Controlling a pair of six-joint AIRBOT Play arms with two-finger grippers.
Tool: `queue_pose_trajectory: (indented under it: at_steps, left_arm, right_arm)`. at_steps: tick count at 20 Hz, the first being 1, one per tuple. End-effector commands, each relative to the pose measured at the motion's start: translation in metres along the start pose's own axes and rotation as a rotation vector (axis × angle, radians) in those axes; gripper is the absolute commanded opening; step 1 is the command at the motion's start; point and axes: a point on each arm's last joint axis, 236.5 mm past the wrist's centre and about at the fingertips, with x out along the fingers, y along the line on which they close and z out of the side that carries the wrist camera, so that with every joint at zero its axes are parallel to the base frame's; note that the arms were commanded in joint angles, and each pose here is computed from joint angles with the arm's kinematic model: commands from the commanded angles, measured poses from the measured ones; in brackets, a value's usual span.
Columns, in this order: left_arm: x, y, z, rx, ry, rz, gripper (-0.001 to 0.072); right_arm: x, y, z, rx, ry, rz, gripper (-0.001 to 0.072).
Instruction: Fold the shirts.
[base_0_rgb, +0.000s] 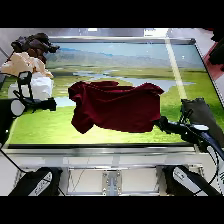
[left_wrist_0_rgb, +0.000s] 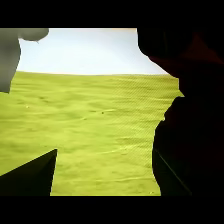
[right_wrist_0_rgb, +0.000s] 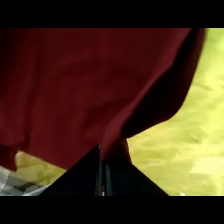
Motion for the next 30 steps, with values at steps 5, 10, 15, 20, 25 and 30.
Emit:
queue_pose_trajectory:
  at_steps: [5, 10, 15, 20, 25, 30]
  left_arm:
    - [0.068, -0.046, -0.034, -0.631, -0.056, -0.251, 0.0689]
    - [0.104, -0.105, -0.025, -0.763, 0.021, -0.532, 0.0689]
    - [0.13, -0.119, -0.035, -0.737, 0.111, -0.565, 0.0648]
    - [0.12, -0.125, -0.003, -0.681, 0.054, -0.611, 0.0016]
    - [0.054, -0.13, 0.058, -0.569, -0.035, -0.831, 0.0016]
    - [-0.151, -0.099, 0.137, -0.263, -0.502, -0.924, 0.0014]
  right_arm:
    - [-0.046, 0.101, 0.035, -0.175, -0.055, 0.174, 0.003]
    - [-0.057, 0.112, 0.04, -0.215, -0.077, 0.159, 0.0031]
    - [-0.06, 0.116, 0.039, -0.209, -0.085, 0.164, 0.0031]
    - [-0.062, 0.116, 0.045, -0.187, -0.114, 0.156, 0.0031]
    - [-0.078, 0.143, 0.052, -0.212, -0.143, 0.197, 0.003]
    - [-0.18, 0.242, 0.063, -0.439, -0.334, 0.236, 0.0029]
